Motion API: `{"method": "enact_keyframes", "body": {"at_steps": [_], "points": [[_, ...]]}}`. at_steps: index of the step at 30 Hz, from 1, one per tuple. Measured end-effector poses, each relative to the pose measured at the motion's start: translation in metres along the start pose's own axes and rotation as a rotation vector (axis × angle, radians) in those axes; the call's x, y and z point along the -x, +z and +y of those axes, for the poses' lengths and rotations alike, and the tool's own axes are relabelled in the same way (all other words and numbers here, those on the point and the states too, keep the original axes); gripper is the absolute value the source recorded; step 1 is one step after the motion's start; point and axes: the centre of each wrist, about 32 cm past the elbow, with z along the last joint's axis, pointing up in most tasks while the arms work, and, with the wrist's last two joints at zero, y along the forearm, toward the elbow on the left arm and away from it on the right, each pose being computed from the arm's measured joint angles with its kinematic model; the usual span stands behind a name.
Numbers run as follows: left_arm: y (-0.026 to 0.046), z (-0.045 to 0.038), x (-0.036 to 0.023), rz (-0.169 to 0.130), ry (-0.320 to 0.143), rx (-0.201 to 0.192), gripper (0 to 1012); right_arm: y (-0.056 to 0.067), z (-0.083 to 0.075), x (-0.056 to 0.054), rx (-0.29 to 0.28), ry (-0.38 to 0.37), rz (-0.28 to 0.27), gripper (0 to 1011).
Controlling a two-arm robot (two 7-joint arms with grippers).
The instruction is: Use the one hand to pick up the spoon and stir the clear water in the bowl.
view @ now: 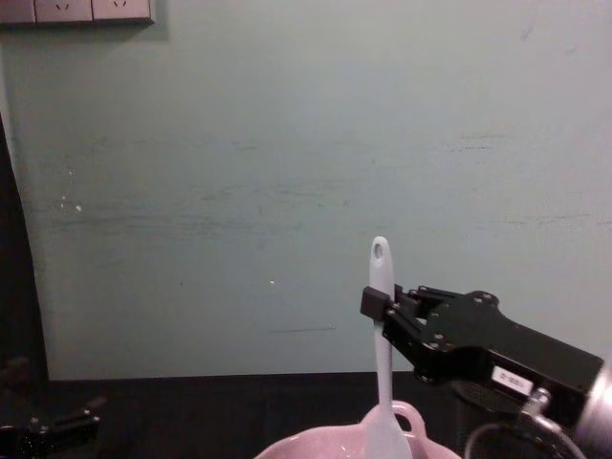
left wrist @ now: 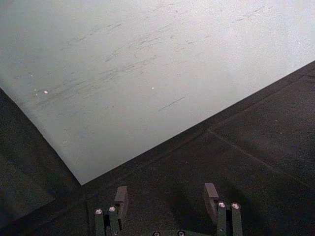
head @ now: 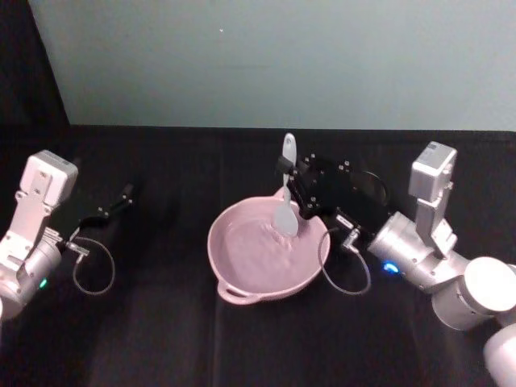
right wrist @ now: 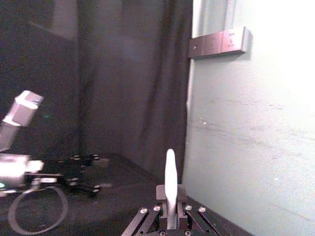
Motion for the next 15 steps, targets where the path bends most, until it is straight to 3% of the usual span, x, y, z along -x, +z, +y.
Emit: {"method": "enact_keyframes", "body": {"at_steps": [5,8,15], "points": [[0.0000,0.0000,0.0000,0.000,0.000,0.000,1011,0.010,-0.016,0.010,0.001,0.055,0.059,112],[0.0000,0.0000,0.0000,0.000,0.000,0.000,1011,0.011,-0.017,0.016,-0.001,0.079,0.091,112],[0.0000,0.0000,0.0000,0.000,0.000,0.000,1011,0.006,-0.003,0.030,-0.004,0.113,0.170,111]]}}
